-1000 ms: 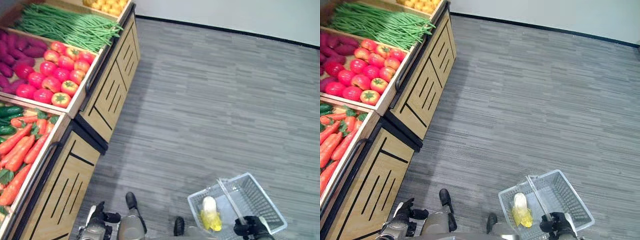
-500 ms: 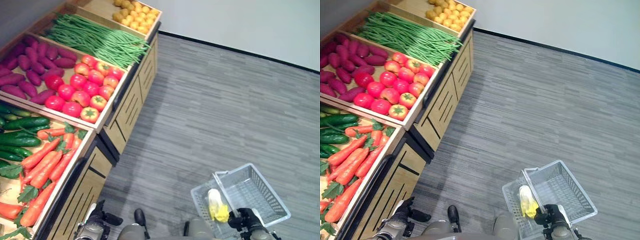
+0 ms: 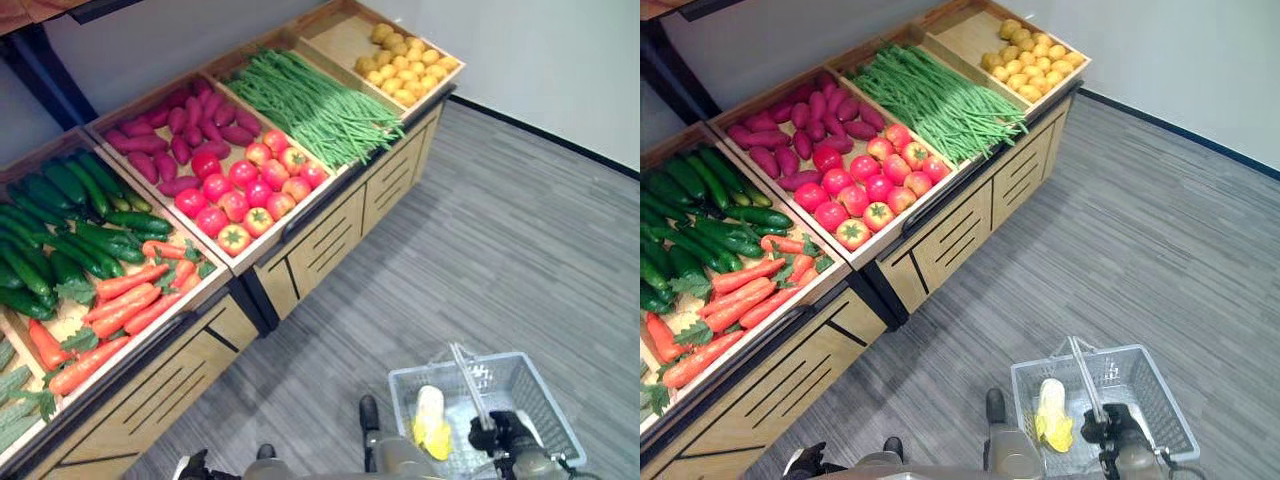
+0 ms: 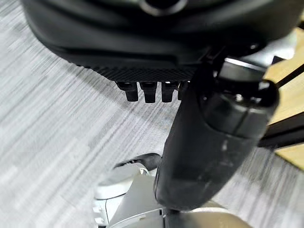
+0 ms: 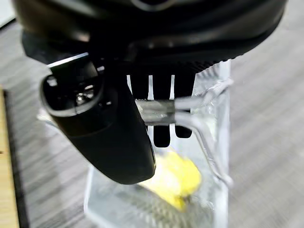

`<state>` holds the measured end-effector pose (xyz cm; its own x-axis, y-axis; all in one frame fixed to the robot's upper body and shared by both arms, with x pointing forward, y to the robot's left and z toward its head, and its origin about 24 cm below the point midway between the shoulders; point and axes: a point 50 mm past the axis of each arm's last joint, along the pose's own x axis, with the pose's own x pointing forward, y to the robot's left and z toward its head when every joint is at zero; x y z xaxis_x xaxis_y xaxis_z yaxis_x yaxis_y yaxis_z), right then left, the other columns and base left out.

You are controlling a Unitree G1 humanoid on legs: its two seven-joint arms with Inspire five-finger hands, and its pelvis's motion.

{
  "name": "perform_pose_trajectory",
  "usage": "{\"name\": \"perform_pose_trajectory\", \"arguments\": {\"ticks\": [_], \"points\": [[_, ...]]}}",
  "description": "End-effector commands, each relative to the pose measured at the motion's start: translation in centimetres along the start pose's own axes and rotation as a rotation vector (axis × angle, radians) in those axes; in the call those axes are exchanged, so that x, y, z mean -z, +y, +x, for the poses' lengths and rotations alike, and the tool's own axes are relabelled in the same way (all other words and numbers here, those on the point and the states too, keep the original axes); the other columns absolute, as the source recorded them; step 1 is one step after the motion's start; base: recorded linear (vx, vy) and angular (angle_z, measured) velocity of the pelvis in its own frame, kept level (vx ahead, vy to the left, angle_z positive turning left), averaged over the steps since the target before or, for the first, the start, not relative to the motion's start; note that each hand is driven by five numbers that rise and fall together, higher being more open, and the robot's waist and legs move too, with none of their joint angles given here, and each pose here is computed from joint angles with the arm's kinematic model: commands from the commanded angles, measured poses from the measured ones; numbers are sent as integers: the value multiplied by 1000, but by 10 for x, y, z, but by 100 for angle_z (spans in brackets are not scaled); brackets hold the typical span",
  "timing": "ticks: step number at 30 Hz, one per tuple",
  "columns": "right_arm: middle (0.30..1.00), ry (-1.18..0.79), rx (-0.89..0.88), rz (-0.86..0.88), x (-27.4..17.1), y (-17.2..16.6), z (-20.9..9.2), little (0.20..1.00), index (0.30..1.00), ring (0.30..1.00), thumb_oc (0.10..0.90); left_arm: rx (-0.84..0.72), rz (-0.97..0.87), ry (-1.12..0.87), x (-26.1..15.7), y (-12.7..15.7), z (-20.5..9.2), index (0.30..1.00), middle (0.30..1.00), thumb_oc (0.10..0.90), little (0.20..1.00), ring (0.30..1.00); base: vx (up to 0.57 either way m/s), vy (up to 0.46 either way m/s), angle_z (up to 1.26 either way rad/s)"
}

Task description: Get the vegetables into the basket

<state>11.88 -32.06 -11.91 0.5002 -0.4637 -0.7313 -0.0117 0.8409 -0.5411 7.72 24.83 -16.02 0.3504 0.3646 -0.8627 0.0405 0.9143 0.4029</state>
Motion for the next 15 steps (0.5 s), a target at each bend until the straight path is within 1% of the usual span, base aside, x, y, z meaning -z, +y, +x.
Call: {"name": "perform_pose_trajectory", "arguments": {"ticks": [1,3,6,9,11,15], "points": [[300,-57,105,5,-1,-35,0,300,300,300,400,-27,13,-39,-16,12,4,1000,1000,900,1000,1000,82,-184,74],[300,-43,108,10,4,-36,-2,300,300,300,400,-13,29,-53,-20,9,4,1000,1000,900,1000,1000,64,-156,58],[300,14,115,45,21,-33,-6,300,300,300,400,-9,65,-80,-30,9,5,1000,1000,900,1000,1000,12,-95,122],[300,78,121,69,38,-30,-10,300,300,300,400,-11,106,-87,-33,8,6,1000,1000,900,1000,1000,60,20,82],[300,74,118,64,37,-29,-10,300,300,300,400,-14,108,-83,-32,9,6,1000,1000,900,1000,1000,55,74,81],[300,80,104,63,37,-23,-10,300,300,300,400,-20,130,-46,-21,14,5,1000,1000,900,1000,1000,103,147,2]]}}
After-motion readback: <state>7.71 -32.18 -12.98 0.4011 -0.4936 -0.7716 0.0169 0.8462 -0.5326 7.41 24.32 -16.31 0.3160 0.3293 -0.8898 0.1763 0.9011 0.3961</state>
